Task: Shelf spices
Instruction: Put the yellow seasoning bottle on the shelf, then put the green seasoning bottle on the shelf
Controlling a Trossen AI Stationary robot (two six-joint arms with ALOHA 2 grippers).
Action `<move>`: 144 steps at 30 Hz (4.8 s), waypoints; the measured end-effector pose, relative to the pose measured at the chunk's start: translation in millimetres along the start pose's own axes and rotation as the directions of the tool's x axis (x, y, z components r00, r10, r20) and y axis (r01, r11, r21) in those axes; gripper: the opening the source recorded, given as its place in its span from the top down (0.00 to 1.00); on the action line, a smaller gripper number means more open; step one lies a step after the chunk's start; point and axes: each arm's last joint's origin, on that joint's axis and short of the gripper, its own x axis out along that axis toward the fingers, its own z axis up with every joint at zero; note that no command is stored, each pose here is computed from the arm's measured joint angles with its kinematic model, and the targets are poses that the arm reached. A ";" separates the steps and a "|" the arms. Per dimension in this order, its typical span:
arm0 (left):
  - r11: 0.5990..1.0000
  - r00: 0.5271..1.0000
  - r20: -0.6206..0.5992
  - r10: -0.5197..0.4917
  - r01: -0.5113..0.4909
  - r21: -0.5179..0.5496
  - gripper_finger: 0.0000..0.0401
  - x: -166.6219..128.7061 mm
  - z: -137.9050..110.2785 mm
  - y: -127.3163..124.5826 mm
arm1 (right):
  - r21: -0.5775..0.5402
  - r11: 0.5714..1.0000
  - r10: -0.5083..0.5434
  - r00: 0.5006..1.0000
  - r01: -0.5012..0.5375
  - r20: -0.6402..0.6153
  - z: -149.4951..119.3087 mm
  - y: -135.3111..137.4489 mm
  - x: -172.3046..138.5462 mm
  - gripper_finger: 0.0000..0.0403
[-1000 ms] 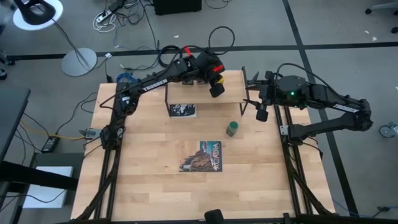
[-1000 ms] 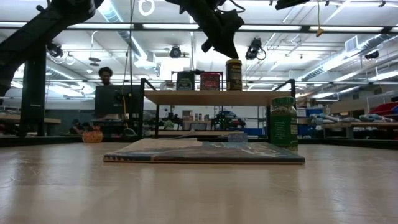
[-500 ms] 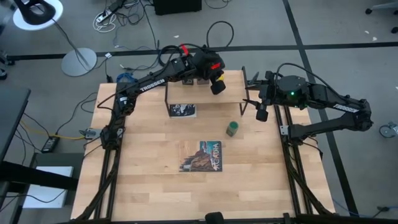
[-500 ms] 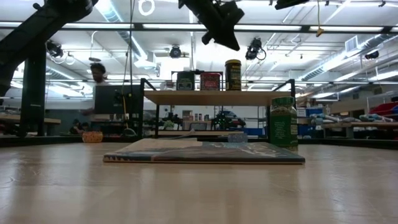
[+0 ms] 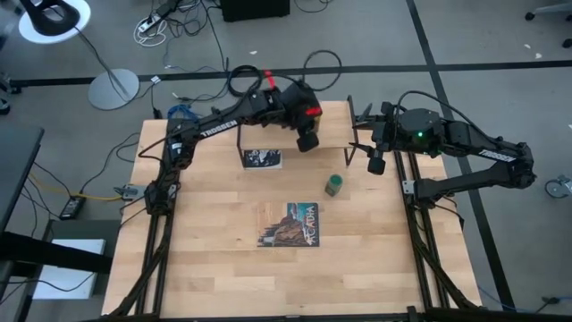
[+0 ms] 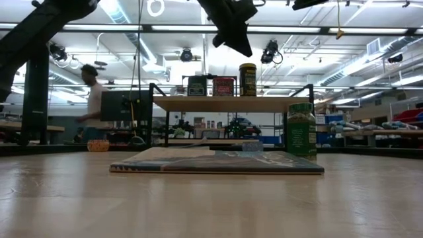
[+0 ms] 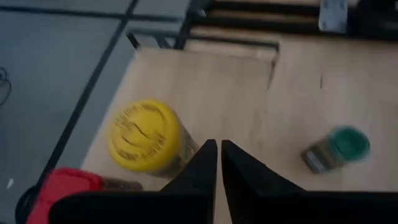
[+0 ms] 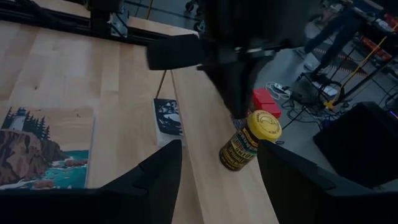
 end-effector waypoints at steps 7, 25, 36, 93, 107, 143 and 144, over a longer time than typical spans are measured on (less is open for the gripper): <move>1.000 0.996 -0.092 0.016 -0.015 0.010 0.93 14.5 -14.8 -5.8 | 0.002 1.000 -0.004 1.000 0.004 0.012 1.2 -0.4 0.0 0.48; 0.997 0.990 -0.121 0.066 -0.071 -0.037 0.92 52.8 -39.6 9.8 | 0.014 1.000 -0.007 1.000 0.007 0.013 1.4 -0.5 0.0 0.48; 0.992 0.993 -0.063 0.099 -0.103 -0.067 0.92 54.1 -35.5 24.5 | 0.014 1.000 -0.008 1.000 0.008 0.014 1.4 -0.5 0.0 0.48; 0.996 0.996 0.084 0.028 -0.020 -0.085 0.92 4.7 -6.5 36.1 | 0.005 1.000 -0.007 1.000 0.007 0.005 1.9 0.0 4.0 0.48; 0.997 0.899 0.437 0.043 -0.008 -0.080 0.92 -166.3 12.9 55.9 | -0.011 1.000 0.020 0.999 -0.020 -0.039 -1.3 2.8 8.0 0.48; 0.849 0.719 0.671 0.178 0.232 -0.474 0.92 -132.4 -282.3 -5.4 | -0.013 0.966 0.257 0.960 -0.260 -0.112 -7.1 15.8 23.7 0.56; 0.842 0.705 0.686 0.181 0.249 -0.478 0.92 -127.3 -291.1 -7.3 | -0.012 0.965 0.258 0.959 -0.261 -0.119 -7.1 16.4 26.3 0.57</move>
